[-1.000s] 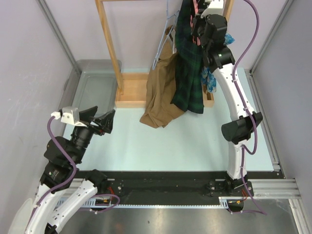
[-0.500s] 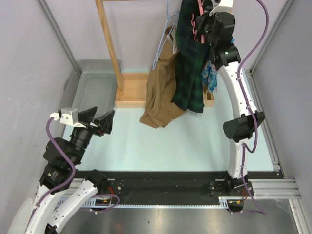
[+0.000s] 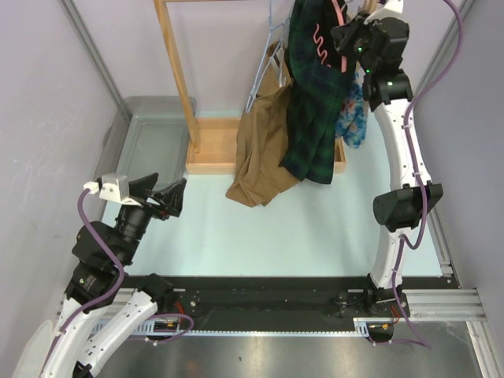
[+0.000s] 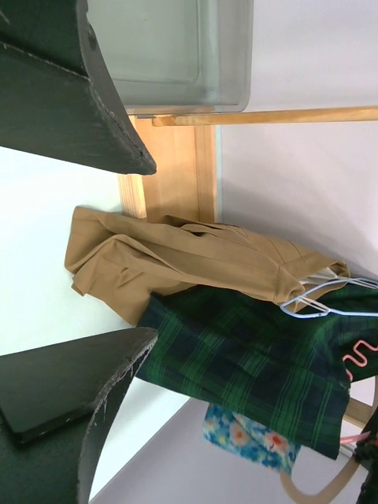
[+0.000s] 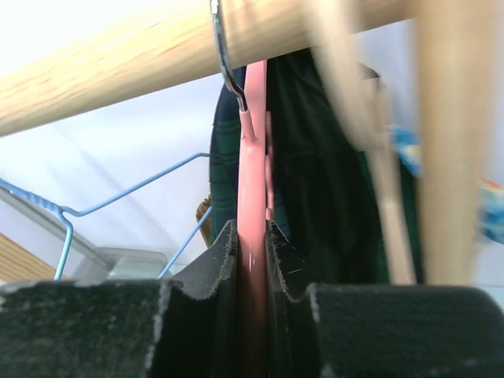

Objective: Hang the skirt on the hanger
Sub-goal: Hang the hanger with skirt onto the clothesline

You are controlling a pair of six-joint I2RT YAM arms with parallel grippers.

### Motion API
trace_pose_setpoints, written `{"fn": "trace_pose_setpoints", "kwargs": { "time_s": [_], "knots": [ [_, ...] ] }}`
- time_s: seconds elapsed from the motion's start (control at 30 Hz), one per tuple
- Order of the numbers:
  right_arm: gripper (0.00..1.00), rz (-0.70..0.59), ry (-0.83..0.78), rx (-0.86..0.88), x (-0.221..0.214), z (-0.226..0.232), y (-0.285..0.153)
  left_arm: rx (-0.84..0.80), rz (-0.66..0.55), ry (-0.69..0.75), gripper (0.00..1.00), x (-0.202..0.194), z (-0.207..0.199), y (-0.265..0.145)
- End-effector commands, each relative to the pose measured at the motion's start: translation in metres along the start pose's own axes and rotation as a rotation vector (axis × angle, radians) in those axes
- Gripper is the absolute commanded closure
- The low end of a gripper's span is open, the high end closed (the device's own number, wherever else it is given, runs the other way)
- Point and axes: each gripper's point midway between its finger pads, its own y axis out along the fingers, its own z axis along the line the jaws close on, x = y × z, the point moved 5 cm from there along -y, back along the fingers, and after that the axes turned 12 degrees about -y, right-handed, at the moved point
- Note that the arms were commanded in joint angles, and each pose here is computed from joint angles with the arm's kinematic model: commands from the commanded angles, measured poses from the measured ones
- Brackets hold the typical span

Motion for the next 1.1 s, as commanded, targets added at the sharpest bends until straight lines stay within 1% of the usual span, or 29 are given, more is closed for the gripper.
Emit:
{"fn": "trace_pose_setpoints", "kwargs": {
  "time_s": [0.0,0.03,0.13,0.33,0.47,0.67,0.7,0.77,0.8,0.87,0.9,1.07],
  "knots": [
    [1.00,0.018,0.102,0.110,0.001,0.000,-0.002,-0.012,-0.007,-0.020,0.18,0.001,-0.003,0.003],
    [1.00,0.021,0.102,0.117,0.007,0.001,-0.005,-0.016,-0.004,-0.018,0.18,0.001,-0.004,0.003],
    [1.00,0.053,0.096,0.137,0.003,0.004,-0.005,-0.021,0.000,-0.018,0.18,0.001,-0.005,0.005],
    [1.00,0.112,0.109,0.156,-0.021,0.012,0.004,-0.033,-0.001,-0.024,0.18,0.003,-0.007,0.005],
    [1.00,0.103,0.122,0.148,-0.024,0.016,0.010,-0.033,-0.003,-0.030,0.18,0.004,-0.007,0.002],
    [1.00,0.103,0.153,0.125,-0.032,0.008,0.020,-0.031,-0.010,-0.038,0.18,0.005,-0.006,-0.004],
    [0.90,0.106,0.149,0.121,-0.032,0.009,0.019,-0.029,-0.013,-0.038,0.18,0.006,-0.006,-0.005],
    [0.75,0.105,0.114,0.109,-0.032,0.011,0.016,-0.025,-0.016,-0.038,0.18,0.006,-0.005,-0.006],
    [0.60,0.112,0.102,0.100,-0.031,0.014,0.011,-0.021,-0.013,-0.036,0.18,0.005,-0.004,-0.006],
    [0.59,0.086,0.058,0.076,-0.025,0.017,0.008,-0.017,-0.017,-0.036,0.18,0.006,-0.003,-0.008],
    [0.55,0.090,0.047,0.061,-0.027,0.016,0.006,-0.016,-0.015,-0.034,0.18,0.005,-0.003,-0.007],
    [0.48,0.034,0.025,-0.007,0.006,0.015,-0.014,-0.014,-0.015,-0.034,0.17,0.005,-0.003,-0.007]
  ]
}}
